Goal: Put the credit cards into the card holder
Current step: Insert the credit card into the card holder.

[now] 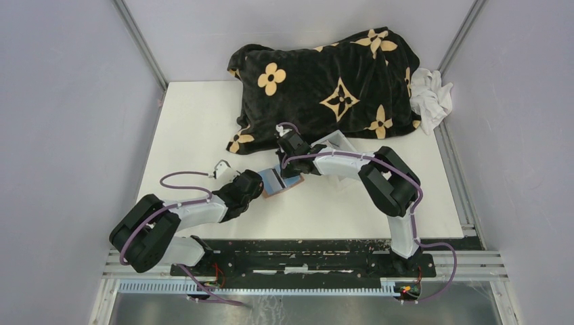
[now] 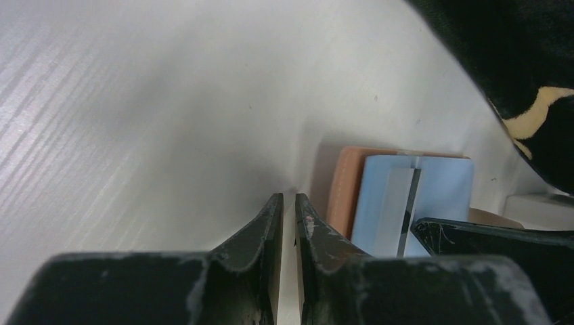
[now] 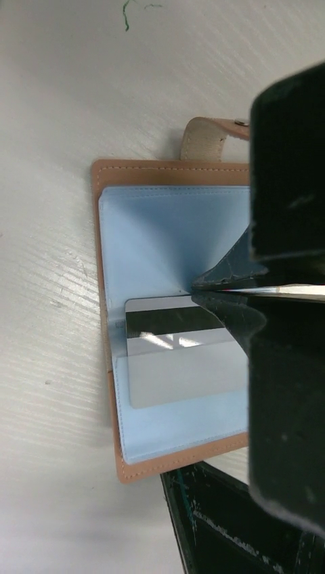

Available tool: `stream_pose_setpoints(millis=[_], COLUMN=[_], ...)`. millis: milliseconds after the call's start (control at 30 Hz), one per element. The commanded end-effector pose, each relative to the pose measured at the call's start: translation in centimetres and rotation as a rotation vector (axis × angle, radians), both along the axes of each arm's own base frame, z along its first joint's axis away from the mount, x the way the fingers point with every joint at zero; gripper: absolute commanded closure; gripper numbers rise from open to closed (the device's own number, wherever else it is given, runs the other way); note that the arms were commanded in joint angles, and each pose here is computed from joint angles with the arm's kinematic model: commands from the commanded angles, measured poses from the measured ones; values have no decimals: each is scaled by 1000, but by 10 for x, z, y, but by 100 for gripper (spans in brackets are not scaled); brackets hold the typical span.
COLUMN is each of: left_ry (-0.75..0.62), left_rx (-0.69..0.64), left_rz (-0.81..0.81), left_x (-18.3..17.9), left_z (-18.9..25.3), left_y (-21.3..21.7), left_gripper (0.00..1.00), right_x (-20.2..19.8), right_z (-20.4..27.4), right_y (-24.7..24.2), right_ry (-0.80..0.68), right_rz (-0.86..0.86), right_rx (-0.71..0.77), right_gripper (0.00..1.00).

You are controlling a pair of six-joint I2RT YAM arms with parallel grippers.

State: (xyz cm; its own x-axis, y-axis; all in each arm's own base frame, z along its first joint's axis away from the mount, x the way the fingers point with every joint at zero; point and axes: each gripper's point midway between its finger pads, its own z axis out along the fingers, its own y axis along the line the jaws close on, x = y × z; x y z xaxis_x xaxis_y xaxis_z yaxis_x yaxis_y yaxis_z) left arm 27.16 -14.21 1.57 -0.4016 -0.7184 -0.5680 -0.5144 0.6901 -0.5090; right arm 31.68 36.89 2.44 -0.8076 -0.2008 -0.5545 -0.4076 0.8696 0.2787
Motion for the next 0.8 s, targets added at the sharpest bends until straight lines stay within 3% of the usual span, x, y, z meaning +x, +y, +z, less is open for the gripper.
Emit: stream_pose_setpoints(millis=[0,667,767], left_ry=[130,146,140], left_rx=[30,39,59], left_rz=[-16,-24,-11], left_x=[-25,-29,-29], left_z=[-27,-35,-31], left_y=[4,3,8], left_gripper=[80,80,80], right_x=[-2,-17,-14], right_z=[4,15,24], right_y=[15,36,34], right_ry=[0,1,-30], right_rz=[14,52,57], right_rx=[58,105,92], right_gripper=[94,94,89])
